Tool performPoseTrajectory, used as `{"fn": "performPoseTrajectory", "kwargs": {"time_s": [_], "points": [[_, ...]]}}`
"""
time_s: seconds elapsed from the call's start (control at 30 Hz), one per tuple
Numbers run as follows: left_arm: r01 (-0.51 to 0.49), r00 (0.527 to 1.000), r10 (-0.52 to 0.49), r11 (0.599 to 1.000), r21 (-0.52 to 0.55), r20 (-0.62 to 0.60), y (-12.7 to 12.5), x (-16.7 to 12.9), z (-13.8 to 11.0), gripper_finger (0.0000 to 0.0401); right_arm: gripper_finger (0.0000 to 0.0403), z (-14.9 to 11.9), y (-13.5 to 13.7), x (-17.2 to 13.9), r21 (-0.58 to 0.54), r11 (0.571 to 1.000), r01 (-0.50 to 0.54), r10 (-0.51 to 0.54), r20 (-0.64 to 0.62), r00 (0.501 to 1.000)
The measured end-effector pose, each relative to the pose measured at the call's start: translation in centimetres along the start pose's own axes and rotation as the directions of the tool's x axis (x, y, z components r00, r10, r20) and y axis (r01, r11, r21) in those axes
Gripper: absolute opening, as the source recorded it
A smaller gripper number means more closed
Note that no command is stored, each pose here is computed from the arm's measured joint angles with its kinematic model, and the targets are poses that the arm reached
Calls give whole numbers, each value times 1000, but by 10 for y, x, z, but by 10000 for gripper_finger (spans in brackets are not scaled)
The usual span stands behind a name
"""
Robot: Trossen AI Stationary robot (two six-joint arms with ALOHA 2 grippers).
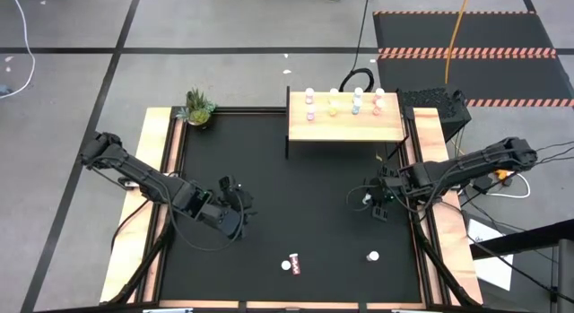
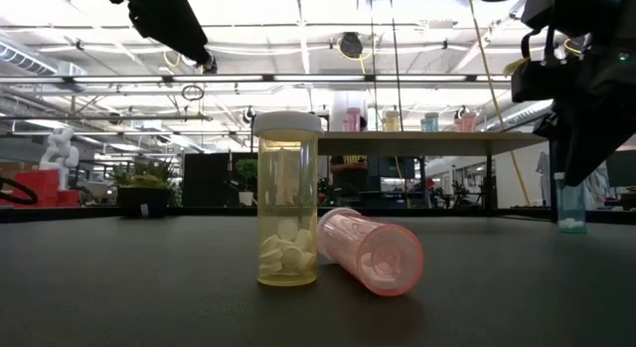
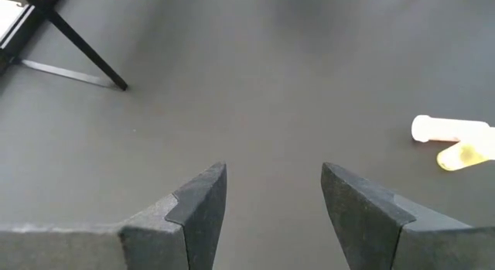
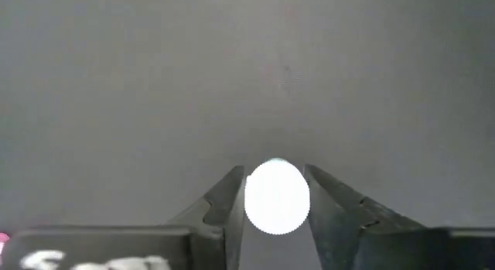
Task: Pick and place medicine bottles onto shelf by color
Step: Put the blue pill bottle on the shelf aligned with the other blue pill bottle
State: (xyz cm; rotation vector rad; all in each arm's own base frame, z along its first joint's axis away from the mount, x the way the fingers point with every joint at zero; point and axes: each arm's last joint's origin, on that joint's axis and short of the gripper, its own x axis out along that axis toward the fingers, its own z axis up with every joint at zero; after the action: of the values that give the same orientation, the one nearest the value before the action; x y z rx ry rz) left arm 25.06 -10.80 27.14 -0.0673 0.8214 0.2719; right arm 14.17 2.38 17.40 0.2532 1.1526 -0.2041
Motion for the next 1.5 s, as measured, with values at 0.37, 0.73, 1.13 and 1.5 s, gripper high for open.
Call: {"fn": "performPoseTrajectory", "kwargs": {"time_s": [0.37, 0.73, 1.13, 1.5], "points": [[0, 1000, 0, 1000, 4, -1, 0, 0, 0, 212, 111, 32, 3, -32, 69, 997, -31, 24, 99, 995], [-31, 999, 31, 999, 16, -6, 11, 6, 6, 212, 112, 149, -38, -121, 102, 985, 136, -150, 144, 978], [10, 1000, -12, 996, -91, -22, 3, 2, 1, 212, 113, 179, -137, -131, 236, 942, 239, -248, 5, 969], [-19, 999, 16, 996, -89, -37, -1, -3, -7, 212, 114, 174, -157, -124, 292, 933, 211, -233, 42, 972]]}}
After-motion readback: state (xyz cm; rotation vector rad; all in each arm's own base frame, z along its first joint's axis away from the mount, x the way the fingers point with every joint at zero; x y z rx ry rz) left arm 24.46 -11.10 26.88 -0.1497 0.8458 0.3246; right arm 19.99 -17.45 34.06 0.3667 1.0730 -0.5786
